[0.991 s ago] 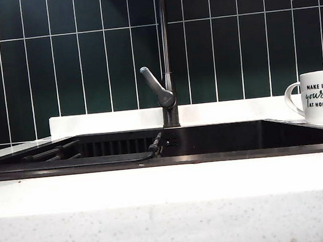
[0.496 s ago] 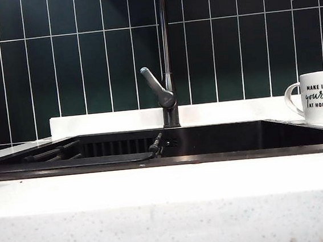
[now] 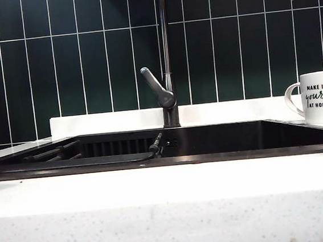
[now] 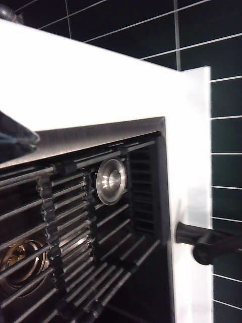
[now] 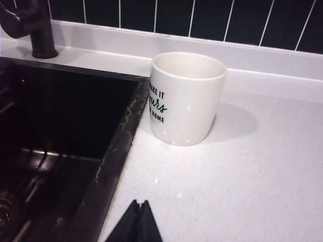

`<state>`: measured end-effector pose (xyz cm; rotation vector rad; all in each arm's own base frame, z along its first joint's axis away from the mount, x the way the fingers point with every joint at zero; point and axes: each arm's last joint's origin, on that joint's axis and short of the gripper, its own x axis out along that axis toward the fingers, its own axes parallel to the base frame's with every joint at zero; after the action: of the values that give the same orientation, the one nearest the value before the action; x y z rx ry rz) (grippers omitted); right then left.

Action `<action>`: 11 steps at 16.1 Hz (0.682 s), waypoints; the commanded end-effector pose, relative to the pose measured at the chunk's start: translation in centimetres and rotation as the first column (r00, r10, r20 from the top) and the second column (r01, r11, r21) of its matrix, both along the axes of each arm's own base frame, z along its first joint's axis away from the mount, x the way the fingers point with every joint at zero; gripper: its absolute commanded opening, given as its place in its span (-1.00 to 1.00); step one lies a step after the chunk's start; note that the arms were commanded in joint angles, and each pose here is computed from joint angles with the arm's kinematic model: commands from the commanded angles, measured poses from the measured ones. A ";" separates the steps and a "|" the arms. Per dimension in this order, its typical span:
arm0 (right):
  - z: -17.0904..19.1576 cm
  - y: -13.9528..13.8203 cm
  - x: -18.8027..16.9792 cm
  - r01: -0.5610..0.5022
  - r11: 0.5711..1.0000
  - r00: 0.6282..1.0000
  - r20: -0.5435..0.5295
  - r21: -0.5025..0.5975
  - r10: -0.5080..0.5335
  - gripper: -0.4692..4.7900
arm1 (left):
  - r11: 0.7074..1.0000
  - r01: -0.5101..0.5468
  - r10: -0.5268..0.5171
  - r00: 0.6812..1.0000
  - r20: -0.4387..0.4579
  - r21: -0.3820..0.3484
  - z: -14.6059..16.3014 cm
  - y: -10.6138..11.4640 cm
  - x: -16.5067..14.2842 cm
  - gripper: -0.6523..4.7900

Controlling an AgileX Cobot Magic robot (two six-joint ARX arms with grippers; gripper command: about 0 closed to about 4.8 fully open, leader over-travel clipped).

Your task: Pick up the mug next to the sink, go to the faucet to get some water, pour the water into the sink, and finally put the mug back to its place.

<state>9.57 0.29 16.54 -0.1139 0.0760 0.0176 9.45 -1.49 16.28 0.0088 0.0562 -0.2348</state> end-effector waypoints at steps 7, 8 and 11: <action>-1.5 0.0 0.0 -0.012 0.999 0.997 -0.075 -0.051 0.008 -0.83 | 1.000 0.004 -0.004 1.000 -0.019 0.020 -0.1 0.0 0.0 -0.78; -1.5 0.0 0.0 -0.011 0.999 0.997 -0.073 -0.051 0.008 -0.83 | 1.000 -0.015 0.015 1.000 -0.017 0.023 -0.1 0.1 0.0 -0.78; -1.5 0.0 0.0 -0.008 0.999 0.997 -0.074 -0.051 0.004 -0.83 | 0.996 -0.071 0.072 0.997 -0.012 0.050 -0.1 0.2 0.1 -0.78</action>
<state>9.59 0.29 14.86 -0.1628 0.1688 0.0279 9.50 -1.35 15.92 0.0331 0.0932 -0.1859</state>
